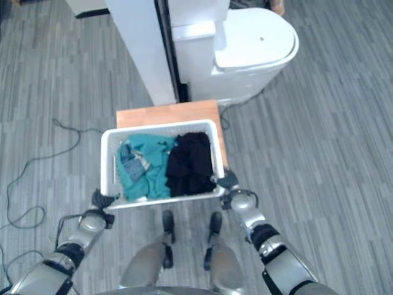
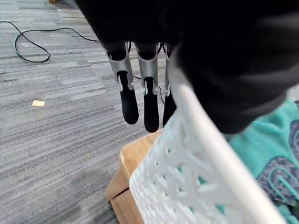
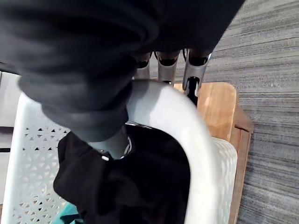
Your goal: Grab the laundry basket,head to the washer,open it,put in the laundry and shut it.
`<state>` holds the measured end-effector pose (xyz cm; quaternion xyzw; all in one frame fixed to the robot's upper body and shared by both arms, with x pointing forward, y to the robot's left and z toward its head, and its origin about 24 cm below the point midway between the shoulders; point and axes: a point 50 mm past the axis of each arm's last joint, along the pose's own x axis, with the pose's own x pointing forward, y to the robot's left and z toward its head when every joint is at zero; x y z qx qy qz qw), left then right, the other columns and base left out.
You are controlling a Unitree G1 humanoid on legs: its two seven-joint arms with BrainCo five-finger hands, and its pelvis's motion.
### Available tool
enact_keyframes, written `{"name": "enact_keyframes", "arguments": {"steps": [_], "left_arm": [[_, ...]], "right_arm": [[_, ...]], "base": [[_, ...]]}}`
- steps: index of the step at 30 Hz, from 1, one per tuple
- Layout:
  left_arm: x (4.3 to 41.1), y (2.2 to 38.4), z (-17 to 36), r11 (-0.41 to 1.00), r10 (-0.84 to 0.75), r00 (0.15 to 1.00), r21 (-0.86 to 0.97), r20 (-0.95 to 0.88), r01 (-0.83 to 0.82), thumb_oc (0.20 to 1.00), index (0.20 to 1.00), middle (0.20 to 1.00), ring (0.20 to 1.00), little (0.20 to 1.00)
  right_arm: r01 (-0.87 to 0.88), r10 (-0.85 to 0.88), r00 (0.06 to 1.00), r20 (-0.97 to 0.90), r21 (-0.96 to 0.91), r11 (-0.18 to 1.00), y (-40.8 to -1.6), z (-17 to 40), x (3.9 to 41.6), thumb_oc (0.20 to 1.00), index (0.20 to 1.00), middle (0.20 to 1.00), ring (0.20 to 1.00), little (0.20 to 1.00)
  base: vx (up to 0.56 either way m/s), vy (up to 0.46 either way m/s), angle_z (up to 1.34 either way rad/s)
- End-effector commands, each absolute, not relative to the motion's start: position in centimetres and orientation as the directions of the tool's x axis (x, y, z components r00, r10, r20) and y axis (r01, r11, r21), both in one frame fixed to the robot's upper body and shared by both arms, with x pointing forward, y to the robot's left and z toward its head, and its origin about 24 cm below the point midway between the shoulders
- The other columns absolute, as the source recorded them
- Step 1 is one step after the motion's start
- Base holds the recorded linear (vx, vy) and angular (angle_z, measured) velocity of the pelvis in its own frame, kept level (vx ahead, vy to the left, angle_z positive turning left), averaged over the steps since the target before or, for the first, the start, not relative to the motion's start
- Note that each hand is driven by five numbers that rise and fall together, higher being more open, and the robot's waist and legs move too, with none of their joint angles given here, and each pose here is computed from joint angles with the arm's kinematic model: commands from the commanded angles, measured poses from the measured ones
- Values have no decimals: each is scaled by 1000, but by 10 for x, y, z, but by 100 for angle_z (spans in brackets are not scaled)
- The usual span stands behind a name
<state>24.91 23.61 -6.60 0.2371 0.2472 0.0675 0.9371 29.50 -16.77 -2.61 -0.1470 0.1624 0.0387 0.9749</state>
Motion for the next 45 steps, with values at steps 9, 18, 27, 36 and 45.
{"name": "enact_keyframes", "arguments": {"steps": [9,18,27,36,45], "left_arm": [[254,199,-11,944,-25,987,320,-160,76,200,200,200,200,200],[242,171,3,945,-164,982,271,-91,183,200,200,200,200,200],[250,172,28,936,-184,983,309,16,170,200,200,200,200,200],[244,163,20,948,-198,980,251,-9,194,200,200,200,200,200],[235,157,7,961,-184,981,201,-54,191,200,200,200,200,200]], "right_arm": [[-147,156,988,7,-296,944,-182,30,266,200,200,200,200,200],[-124,140,990,30,-304,945,-200,36,235,200,200,200,200,200],[-116,150,979,142,-223,968,-193,58,234,200,200,200,200,200],[-156,190,973,133,-228,961,-187,56,233,200,200,200,200,200],[-196,226,969,103,-241,950,-179,53,242,200,200,200,200,200]], "base": [[-7,-119,-10],[-18,75,-72],[-66,23,-138],[154,-207,-110],[241,-110,-96]]}}
